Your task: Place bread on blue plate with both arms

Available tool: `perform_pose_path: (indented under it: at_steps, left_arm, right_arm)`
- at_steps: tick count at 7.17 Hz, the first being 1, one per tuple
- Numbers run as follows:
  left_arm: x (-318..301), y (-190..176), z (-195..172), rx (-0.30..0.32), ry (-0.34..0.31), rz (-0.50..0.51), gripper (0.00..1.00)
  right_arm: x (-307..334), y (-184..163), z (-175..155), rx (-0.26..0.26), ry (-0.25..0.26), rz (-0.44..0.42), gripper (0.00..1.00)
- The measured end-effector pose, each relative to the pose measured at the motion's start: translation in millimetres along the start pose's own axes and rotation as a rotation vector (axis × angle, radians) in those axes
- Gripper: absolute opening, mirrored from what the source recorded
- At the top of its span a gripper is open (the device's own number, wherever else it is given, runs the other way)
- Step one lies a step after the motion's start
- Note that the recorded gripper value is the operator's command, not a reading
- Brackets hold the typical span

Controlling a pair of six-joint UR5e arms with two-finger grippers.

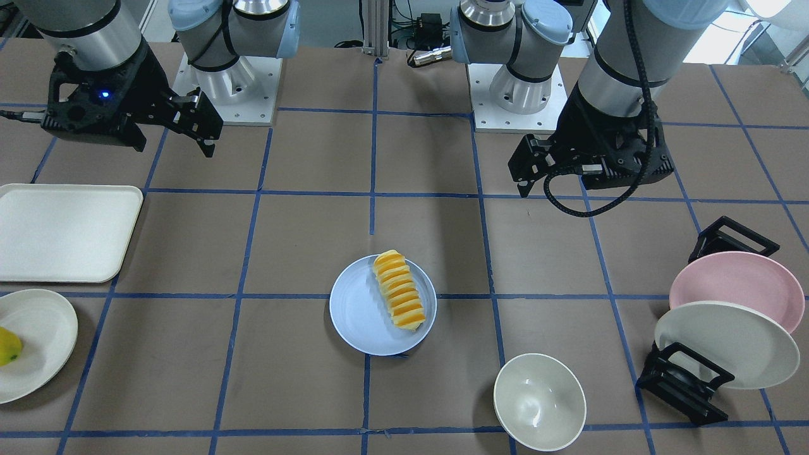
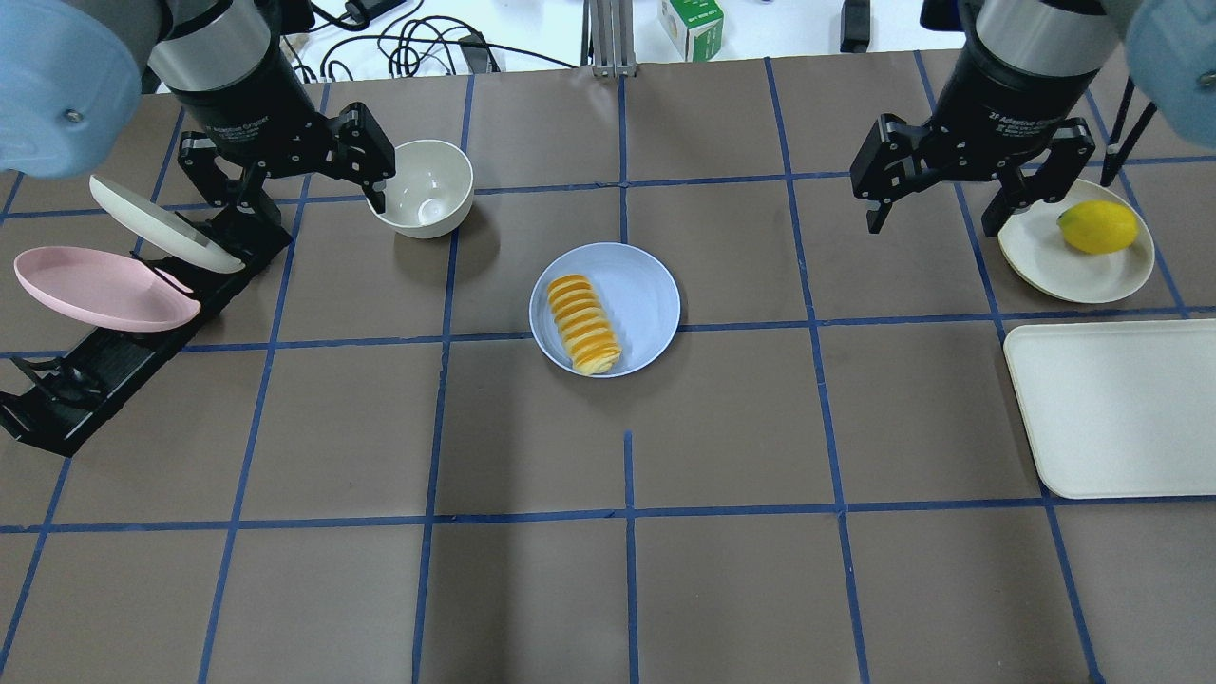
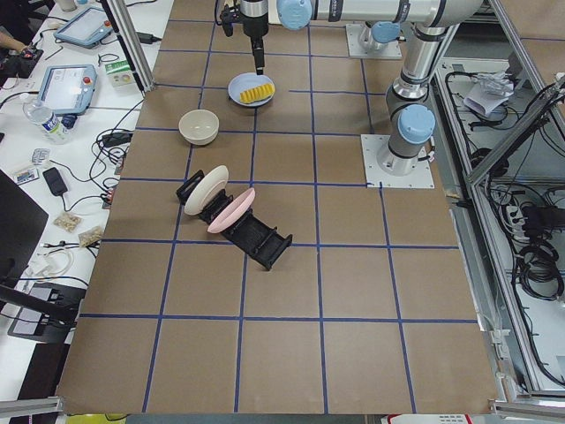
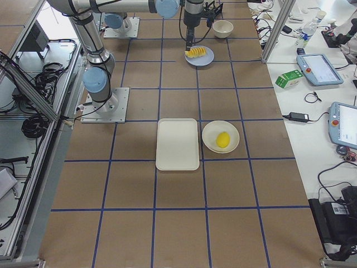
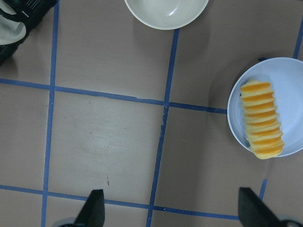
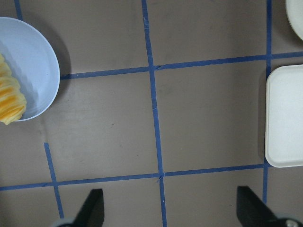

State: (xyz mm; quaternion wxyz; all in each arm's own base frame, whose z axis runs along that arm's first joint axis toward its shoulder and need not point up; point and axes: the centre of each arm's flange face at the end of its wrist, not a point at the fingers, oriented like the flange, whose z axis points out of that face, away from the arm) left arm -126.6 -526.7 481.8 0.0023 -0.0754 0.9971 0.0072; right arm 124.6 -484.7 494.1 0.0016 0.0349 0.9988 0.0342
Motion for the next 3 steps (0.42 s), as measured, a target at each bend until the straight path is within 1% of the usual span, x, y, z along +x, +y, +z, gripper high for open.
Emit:
perform_pose_path:
  at_steps: [3]
  left_arm:
    - [0.0,0.1,-0.1,0.0,0.0,0.0,1.0]
  right_arm:
    - [-18.1,6.9,-2.7,0.005,-0.007,-0.035,1.0]
